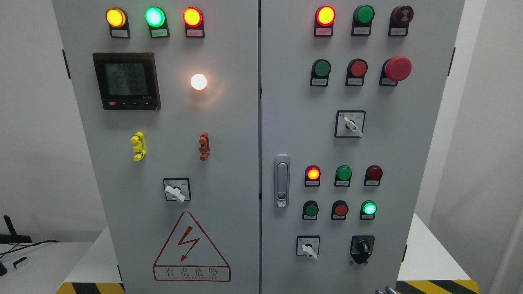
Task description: Trip black knob to open circuit
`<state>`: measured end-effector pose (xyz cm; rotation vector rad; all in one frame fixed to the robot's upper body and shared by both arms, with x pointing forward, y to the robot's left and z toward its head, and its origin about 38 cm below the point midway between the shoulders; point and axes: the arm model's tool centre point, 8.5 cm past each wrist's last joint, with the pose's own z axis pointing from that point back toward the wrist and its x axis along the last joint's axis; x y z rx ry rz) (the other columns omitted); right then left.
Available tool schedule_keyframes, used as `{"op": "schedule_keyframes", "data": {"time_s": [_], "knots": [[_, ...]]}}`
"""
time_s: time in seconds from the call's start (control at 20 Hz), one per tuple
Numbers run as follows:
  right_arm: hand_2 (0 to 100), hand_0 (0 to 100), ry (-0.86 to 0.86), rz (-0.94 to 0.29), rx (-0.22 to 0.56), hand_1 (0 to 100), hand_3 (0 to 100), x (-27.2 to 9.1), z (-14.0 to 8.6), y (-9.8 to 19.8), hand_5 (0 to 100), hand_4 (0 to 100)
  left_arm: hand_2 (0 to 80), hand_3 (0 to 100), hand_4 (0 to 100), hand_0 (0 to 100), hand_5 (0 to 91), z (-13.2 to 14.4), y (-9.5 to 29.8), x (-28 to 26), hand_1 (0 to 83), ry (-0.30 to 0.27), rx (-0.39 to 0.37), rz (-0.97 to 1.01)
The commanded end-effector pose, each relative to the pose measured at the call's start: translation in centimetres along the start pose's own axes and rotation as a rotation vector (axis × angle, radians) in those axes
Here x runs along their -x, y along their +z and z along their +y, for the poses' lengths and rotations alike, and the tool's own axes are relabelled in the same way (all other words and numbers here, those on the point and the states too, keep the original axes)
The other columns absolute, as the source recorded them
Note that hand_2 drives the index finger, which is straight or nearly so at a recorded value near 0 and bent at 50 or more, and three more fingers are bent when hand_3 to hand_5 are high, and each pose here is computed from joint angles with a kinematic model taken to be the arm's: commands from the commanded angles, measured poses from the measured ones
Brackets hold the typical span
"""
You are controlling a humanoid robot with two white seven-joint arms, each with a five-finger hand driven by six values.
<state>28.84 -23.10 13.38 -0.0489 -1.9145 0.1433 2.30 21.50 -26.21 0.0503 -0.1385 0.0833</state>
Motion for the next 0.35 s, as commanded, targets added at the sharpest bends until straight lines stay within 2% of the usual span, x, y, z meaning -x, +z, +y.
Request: {"op": "schedule_keyframes", "data": {"time_s": [0.0,0.3], "knots": [[0,18,0.004,-0.021,-0.004,12,7,-1.24,-0.95,0.76,0,0,0.0,0,0,12,0.0,-0.11,0.00,-0.05,38.9,-0.030,0.006,-0.003],[0,15,0.013,-0.028,0.008,13,8,-1.55,-1.79,0.87,0,0,0.0,0,0,12,0.0,-0.01,0.00,0.00,38.9,-0.030,0.004,-0.002]]}}
